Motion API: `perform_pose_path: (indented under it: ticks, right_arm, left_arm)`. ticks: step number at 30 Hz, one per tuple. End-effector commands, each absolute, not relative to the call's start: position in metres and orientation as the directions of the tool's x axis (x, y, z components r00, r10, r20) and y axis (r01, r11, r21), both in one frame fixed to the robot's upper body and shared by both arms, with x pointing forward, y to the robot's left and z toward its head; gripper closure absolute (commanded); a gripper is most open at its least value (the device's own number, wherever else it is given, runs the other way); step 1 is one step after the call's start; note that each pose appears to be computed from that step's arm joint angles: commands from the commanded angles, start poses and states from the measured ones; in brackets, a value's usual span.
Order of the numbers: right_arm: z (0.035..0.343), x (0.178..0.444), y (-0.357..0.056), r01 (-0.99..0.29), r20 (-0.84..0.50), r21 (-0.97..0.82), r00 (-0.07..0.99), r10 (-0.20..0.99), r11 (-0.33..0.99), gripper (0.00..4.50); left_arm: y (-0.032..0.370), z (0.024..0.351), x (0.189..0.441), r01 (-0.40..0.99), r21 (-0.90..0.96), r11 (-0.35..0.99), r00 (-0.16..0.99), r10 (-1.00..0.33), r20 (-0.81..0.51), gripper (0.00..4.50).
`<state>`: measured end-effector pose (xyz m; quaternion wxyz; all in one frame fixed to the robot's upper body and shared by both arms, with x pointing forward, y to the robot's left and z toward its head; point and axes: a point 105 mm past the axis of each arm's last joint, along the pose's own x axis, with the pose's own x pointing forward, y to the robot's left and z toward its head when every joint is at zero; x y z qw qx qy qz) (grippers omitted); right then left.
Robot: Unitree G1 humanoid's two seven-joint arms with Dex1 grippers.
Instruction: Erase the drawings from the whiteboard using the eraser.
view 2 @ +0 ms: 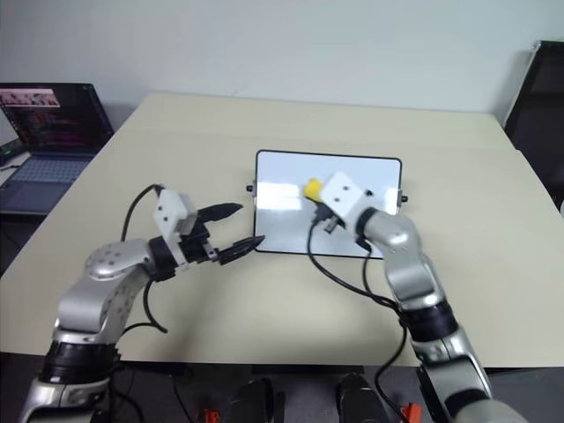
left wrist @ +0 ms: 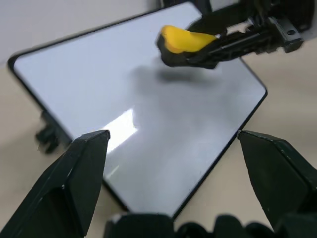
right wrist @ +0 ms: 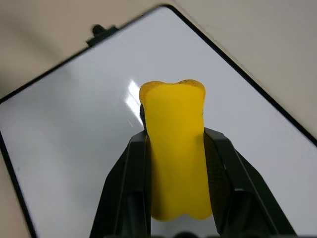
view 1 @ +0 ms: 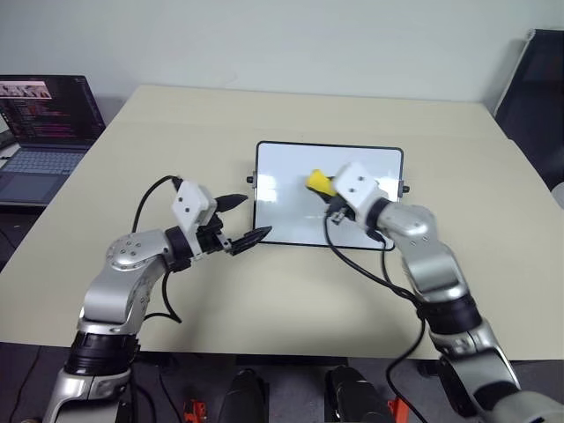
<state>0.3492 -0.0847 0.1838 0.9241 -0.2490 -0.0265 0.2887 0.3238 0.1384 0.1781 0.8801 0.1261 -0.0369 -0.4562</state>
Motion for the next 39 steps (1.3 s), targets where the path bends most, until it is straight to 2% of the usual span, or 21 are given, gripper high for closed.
perform_pose_path:
  ticks: [1, 5, 7, 10, 17, 20, 26, 32, 34, 36, 39]
  right_arm:
    - [0.201, 0.32, -0.127, -0.386, -0.036, -0.352, 0.916, 0.4, 0.852, 3.4]
    - [0.179, 0.293, -0.179, -0.207, -0.124, -0.244, 0.976, 0.182, 0.947, 3.4]
    - [0.168, 0.285, -0.195, -0.141, -0.171, -0.205, 0.98, 0.106, 0.969, 3.4]
    - [0.147, 0.279, -0.216, -0.054, -0.234, -0.126, 0.972, 0.023, 0.991, 3.4]
    - [0.12, 0.3, -0.233, 0.033, -0.294, -0.077, 0.954, -0.054, 0.997, 3.4]
    - [0.111, 0.318, -0.252, 0.101, -0.319, -0.075, 0.94, -0.12, 0.992, 3.4]
    - [0.118, 0.342, -0.27, 0.159, -0.291, -0.044, 0.943, -0.165, 0.986, 3.4]
    - [0.115, 0.351, -0.274, 0.161, -0.3, -0.036, 0.94, -0.164, 0.986, 3.4]
    - [0.113, 0.352, -0.276, 0.163, -0.304, -0.033, 0.938, -0.166, 0.986, 2.67]
    - [0.113, 0.353, -0.276, 0.161, -0.304, -0.029, 0.939, -0.162, 0.987, 2.18]
    - [0.113, 0.355, -0.276, 0.161, -0.301, -0.023, 0.94, -0.16, 0.987, 1.02]
  left_arm:
    - [0.108, 0.191, 0.322, 0.839, 0.312, 0.446, 0.48, -0.877, -0.038, 0.0]
    - [0.079, 0.188, 0.324, 0.893, 0.303, 0.332, 0.368, -0.927, -0.069, 0.0]
    - [0.071, 0.187, 0.326, 0.905, 0.306, 0.296, 0.334, -0.939, -0.079, 0.0]
    - [0.045, 0.187, 0.322, 0.937, 0.304, 0.17, 0.208, -0.973, -0.097, 0.0]
    - [0.012, 0.187, 0.316, 0.944, 0.33, -0.008, 0.044, -0.988, -0.151, 0.0]
    - [-0.001, 0.19, 0.314, 0.938, 0.339, -0.068, -0.01, -0.985, -0.171, 0.0]
    - [-0.02, 0.199, 0.317, 0.926, 0.366, -0.094, -0.035, -0.986, -0.164, 0.0]
    - [-0.025, 0.2, 0.316, 0.92, 0.376, -0.111, -0.049, -0.984, -0.171, 0.0]
    - [-0.026, 0.2, 0.316, 0.918, 0.379, -0.114, -0.051, -0.984, -0.173, 0.0]
    - [-0.027, 0.2, 0.316, 0.918, 0.381, -0.11, -0.048, -0.984, -0.17, 0.0]
    - [-0.026, 0.201, 0.316, 0.919, 0.38, -0.105, -0.045, -0.986, -0.163, 0.0]
